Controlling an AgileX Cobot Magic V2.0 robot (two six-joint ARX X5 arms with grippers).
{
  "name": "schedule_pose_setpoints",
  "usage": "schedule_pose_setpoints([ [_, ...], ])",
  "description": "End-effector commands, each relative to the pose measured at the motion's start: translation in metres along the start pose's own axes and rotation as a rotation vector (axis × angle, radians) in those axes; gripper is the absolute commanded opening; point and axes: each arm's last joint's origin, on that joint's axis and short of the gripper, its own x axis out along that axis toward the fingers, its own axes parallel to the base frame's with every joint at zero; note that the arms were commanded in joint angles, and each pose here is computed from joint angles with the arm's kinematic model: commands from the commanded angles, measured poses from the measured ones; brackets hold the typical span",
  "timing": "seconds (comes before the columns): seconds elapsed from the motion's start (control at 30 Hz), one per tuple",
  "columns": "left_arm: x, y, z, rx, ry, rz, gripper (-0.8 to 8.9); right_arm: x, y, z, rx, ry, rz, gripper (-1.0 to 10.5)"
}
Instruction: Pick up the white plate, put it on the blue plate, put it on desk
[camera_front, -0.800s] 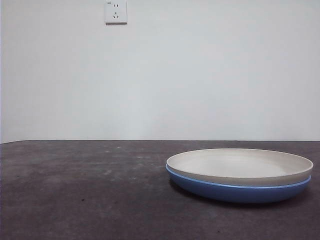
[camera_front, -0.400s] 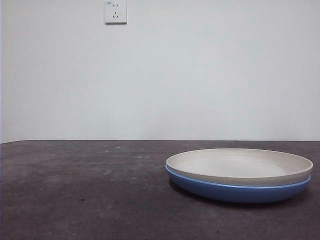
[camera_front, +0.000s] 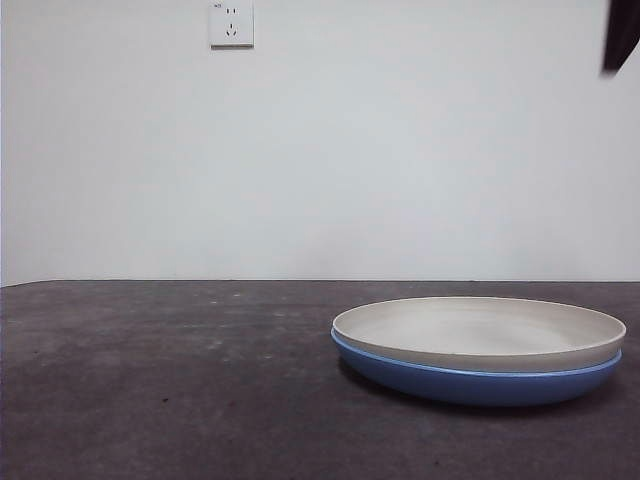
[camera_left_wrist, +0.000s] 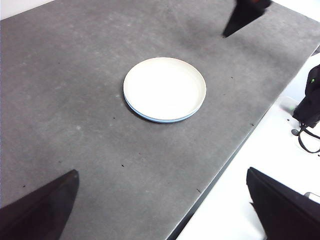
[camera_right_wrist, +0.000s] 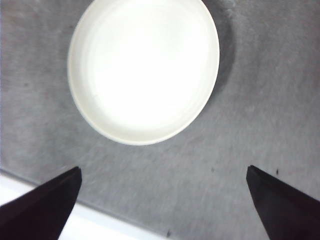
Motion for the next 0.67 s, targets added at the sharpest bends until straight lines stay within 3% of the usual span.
schedule_pose_setpoints([
  [0.03, -0.002, -0.001, 0.003, 0.013, -0.016, -0.011, 5.72, 0.022, -0.004, 0.021, -0.045, 0.046, -0.003, 6.0],
  [0.57, -0.002, -0.001, 0.003, -0.078, -0.016, -0.012, 5.72, 0.125, -0.043, 0.068, 0.0, 0.196, 0.017, 6.0],
  [0.67, -0.002, -0.001, 0.003, -0.085, -0.016, -0.012, 5.72, 0.134, -0.048, 0.071, 0.013, 0.197, 0.067, 6.0],
])
